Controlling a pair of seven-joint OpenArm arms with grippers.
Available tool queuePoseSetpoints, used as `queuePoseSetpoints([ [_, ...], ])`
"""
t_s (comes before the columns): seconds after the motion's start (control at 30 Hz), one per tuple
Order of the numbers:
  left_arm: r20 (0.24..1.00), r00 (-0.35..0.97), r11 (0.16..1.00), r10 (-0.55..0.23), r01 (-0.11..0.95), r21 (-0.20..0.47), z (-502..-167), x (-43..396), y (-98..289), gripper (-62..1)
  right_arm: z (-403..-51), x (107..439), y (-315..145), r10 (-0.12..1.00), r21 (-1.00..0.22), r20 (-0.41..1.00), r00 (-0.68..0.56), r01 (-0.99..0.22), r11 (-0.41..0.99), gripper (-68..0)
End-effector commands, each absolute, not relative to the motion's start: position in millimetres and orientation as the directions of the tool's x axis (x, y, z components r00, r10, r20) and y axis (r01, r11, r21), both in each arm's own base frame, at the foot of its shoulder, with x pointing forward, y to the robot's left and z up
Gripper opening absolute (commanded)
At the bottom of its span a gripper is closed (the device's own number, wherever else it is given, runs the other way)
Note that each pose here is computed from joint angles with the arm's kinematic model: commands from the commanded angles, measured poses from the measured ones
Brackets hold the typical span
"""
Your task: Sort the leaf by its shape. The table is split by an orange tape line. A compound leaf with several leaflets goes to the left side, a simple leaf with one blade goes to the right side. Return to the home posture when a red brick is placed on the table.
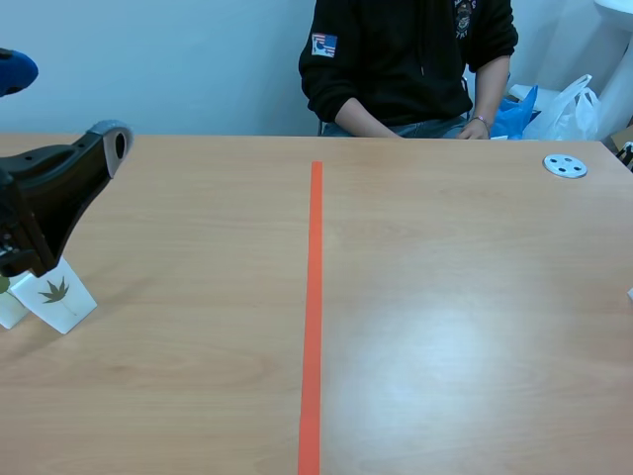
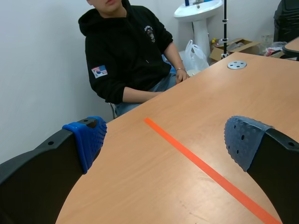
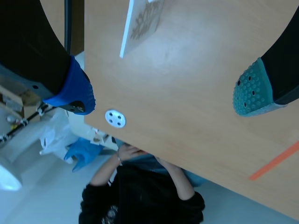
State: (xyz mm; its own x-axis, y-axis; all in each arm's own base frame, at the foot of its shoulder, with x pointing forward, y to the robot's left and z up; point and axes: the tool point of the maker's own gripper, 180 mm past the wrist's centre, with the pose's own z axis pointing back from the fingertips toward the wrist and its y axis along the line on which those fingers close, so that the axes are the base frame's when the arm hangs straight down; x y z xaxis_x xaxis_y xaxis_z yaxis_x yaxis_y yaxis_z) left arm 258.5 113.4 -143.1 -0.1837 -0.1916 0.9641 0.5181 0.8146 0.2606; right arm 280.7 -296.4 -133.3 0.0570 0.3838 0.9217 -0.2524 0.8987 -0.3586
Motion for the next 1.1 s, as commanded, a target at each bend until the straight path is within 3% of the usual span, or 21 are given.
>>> queuePoseSetpoints([
  [0.0,0.96,-0.217,0.816,-0.176,0.514,0.265,-132,257,112,-6.7,-121,283,-292,0.393,-0.376,0.919,0.022,-0.251,0.892,-6.9],
  [0.17,0.96,-0.218,0.816,-0.175,0.513,0.265,-132,257,112,-6.7,-99,281,-260,0.43,-0.425,0.901,-0.049,-0.288,0.858,-6.9],
  [0.3,0.961,-0.218,0.82,-0.169,0.51,0.26,-132,257,112,-6.7,-89,279,-241,0.391,-0.4,0.915,-0.095,-0.321,0.858,-6.9],
  [0.8,0.96,-0.225,0.821,-0.165,0.508,0.26,-130,257,112,-6.7,-103,279,-186,0.218,-0.255,0.967,-0.132,-0.488,0.835,-6.9],
  [1.07,0.96,-0.225,0.821,-0.164,0.508,0.26,-130,257,112,-6.7,-102,279,-185,0.216,-0.256,0.967,-0.138,-0.491,0.833,-6.9],
])
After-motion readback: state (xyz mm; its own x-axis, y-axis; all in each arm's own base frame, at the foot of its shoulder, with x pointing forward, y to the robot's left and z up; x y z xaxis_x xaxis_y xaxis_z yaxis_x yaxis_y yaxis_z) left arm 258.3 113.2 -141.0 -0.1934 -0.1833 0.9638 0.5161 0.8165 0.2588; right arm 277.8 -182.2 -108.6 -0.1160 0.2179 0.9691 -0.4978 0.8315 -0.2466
